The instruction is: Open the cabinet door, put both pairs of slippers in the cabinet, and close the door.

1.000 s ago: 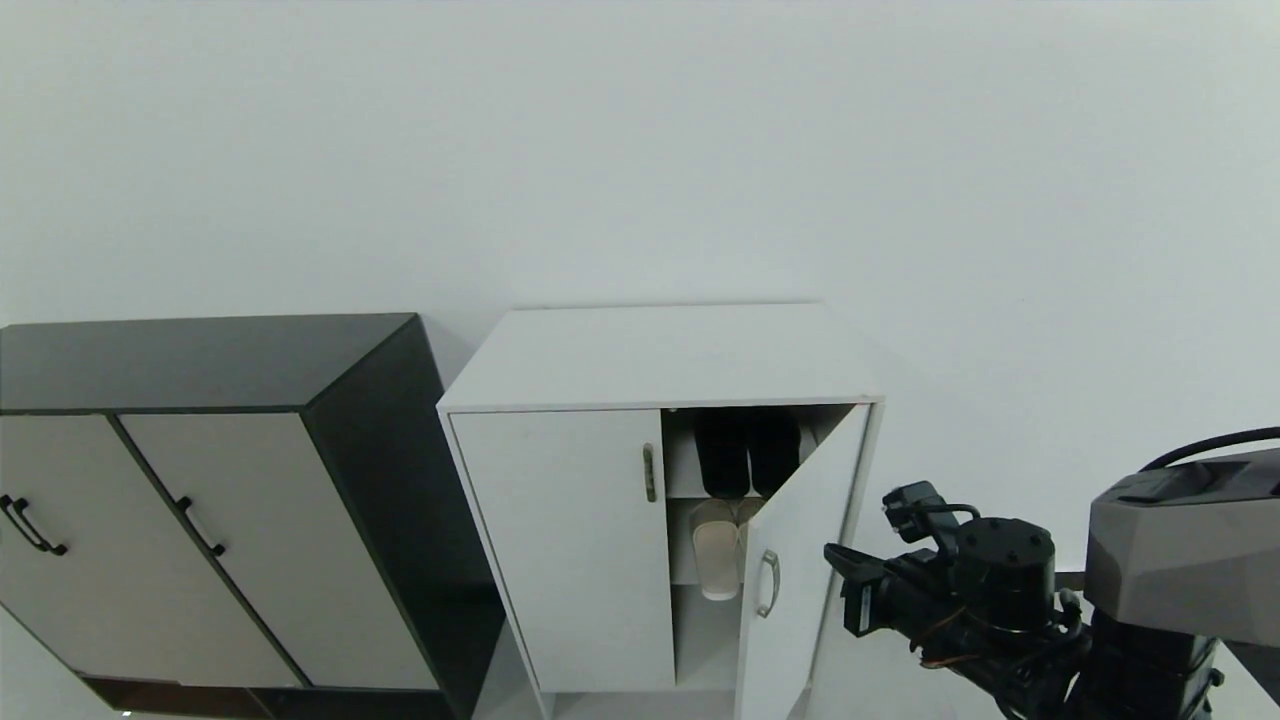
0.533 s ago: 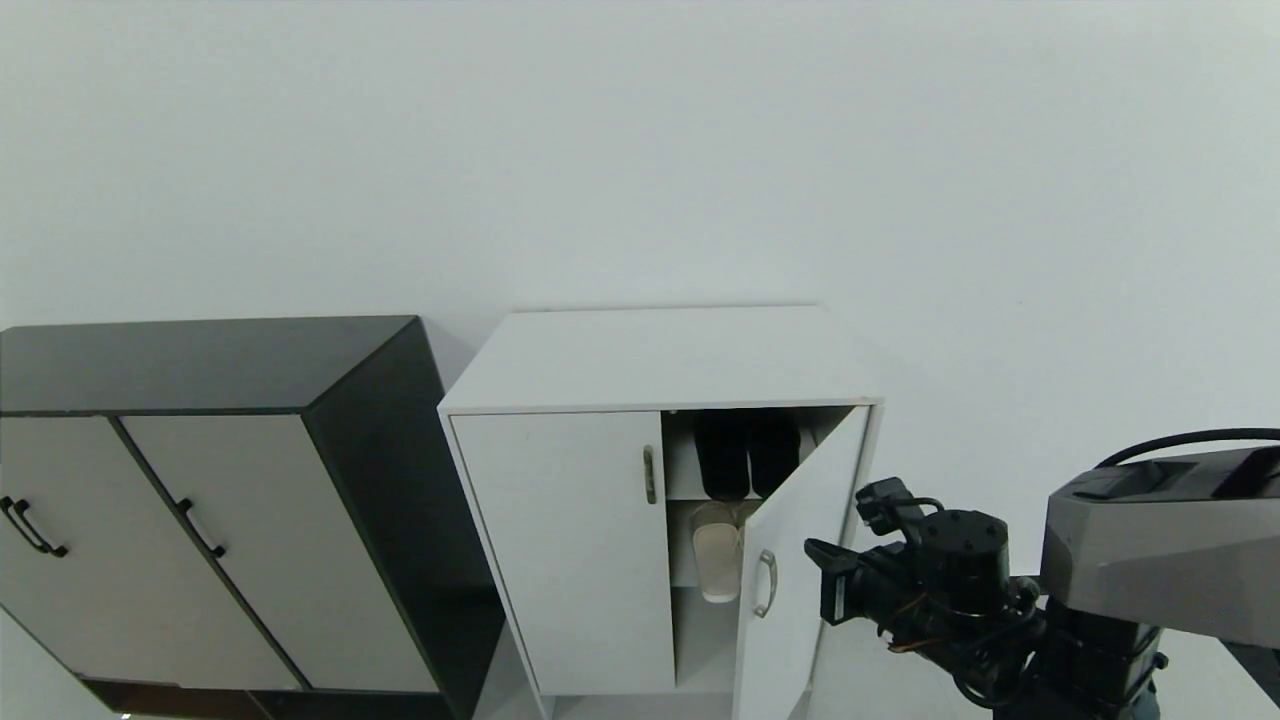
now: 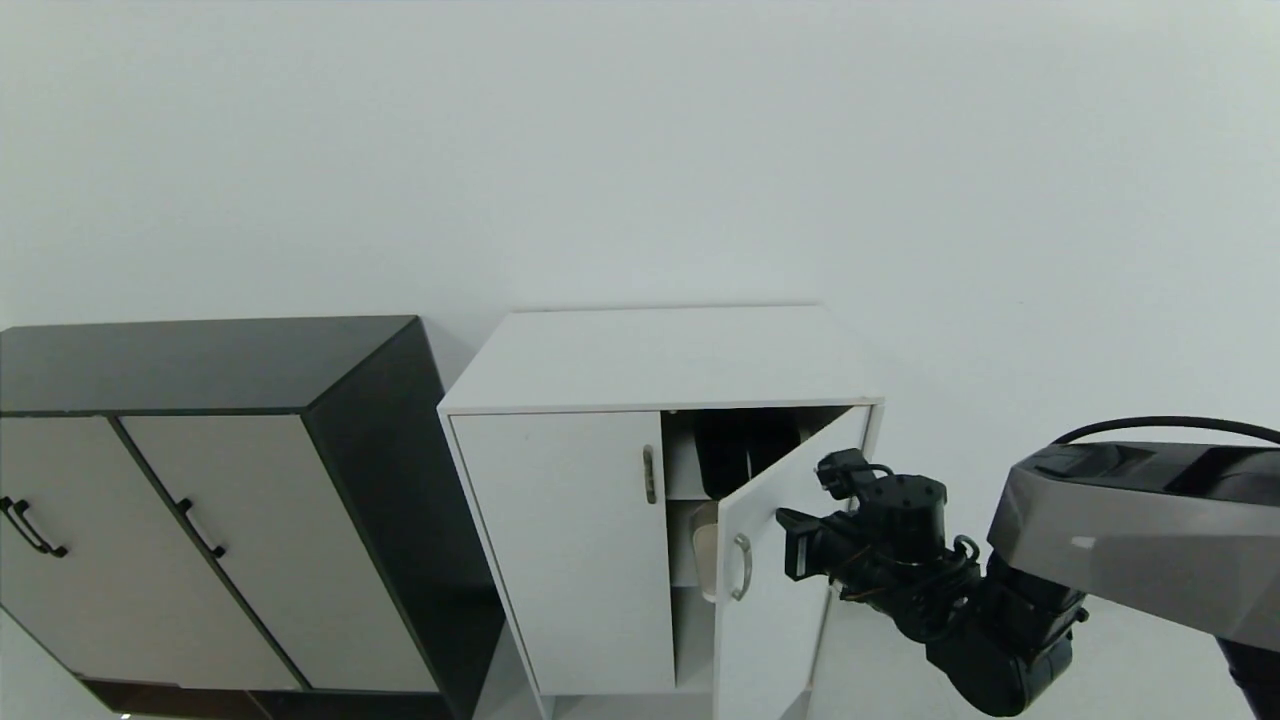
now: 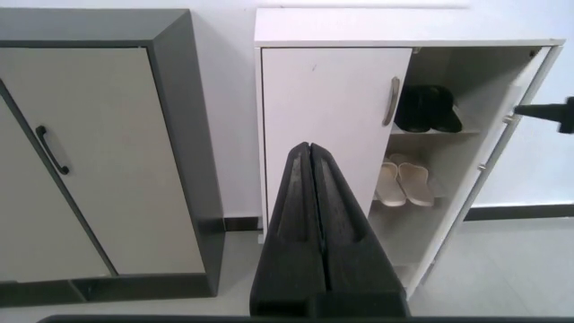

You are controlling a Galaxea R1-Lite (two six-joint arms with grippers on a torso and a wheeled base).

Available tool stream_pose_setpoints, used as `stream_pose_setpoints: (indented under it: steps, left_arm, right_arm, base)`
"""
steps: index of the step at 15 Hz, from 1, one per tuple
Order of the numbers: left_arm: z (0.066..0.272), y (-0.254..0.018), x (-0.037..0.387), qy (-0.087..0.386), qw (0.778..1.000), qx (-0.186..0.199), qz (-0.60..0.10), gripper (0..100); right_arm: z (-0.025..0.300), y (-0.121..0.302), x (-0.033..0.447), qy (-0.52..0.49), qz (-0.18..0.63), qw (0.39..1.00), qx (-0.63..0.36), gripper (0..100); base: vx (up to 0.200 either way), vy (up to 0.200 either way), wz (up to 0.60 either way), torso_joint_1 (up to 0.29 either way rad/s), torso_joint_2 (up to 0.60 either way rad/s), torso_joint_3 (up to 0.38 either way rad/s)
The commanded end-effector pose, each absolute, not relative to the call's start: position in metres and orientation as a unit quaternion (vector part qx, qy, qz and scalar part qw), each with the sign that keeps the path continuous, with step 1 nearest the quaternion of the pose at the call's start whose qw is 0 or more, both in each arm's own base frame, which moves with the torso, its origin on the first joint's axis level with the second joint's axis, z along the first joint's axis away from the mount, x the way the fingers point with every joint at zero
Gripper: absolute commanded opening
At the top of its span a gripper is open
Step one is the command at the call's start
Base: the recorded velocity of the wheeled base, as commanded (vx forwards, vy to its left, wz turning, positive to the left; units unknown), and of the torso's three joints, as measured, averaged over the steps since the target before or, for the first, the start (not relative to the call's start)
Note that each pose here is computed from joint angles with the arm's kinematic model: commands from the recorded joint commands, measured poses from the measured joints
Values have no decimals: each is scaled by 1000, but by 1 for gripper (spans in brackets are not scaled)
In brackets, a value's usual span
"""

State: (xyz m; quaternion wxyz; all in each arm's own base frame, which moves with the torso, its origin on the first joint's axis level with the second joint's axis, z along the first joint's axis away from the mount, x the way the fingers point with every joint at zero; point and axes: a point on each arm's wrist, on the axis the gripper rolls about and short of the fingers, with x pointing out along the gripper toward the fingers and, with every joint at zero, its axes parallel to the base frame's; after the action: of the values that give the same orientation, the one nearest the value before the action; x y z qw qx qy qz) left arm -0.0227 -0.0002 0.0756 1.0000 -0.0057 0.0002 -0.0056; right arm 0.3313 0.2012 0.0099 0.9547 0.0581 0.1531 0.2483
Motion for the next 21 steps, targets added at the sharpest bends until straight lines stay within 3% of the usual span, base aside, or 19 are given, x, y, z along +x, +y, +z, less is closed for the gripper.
stream_pose_setpoints:
  steps: [1,6,9,11,15,19,21]
  left_arm:
    - [76,0,-23,0,1000,-6,-5,0]
    - [76,0,-23,0,1000,-6,-5,0]
    - [76,0,-23,0,1000,-6,-5,0]
    - [76,0,-23,0,1000,-6,-5,0]
    - [76,0,-23,0,1000,-6,-5,0]
    - [76,0,-23,0,1000,-6,-5,0]
    - [76,0,-23,0,1000,-6,-5,0]
  right_arm:
    - [9,211,350,147,247,956,61,0]
    - [9,221,367,139,247,957,63,0]
    - [20,214,348,149,250,955,61,0]
    - [34,207,306,145,273,949,60,0]
    - [30,198,266,148,294,943,54,0]
    - [25,197,263,155,295,941,51,0]
    - [21,200,264,160,310,936,52,0]
  base:
    - [0,0,0,0,0,0]
    - [0,0,0,0,0,0]
    - [0,0,0,0,0,0]
    - [0,0,0,0,0,0]
    - [200,0,0,-6,-1,6]
    - [200,0,0,8,2,1]
    - [0,0,0,0,0,0]
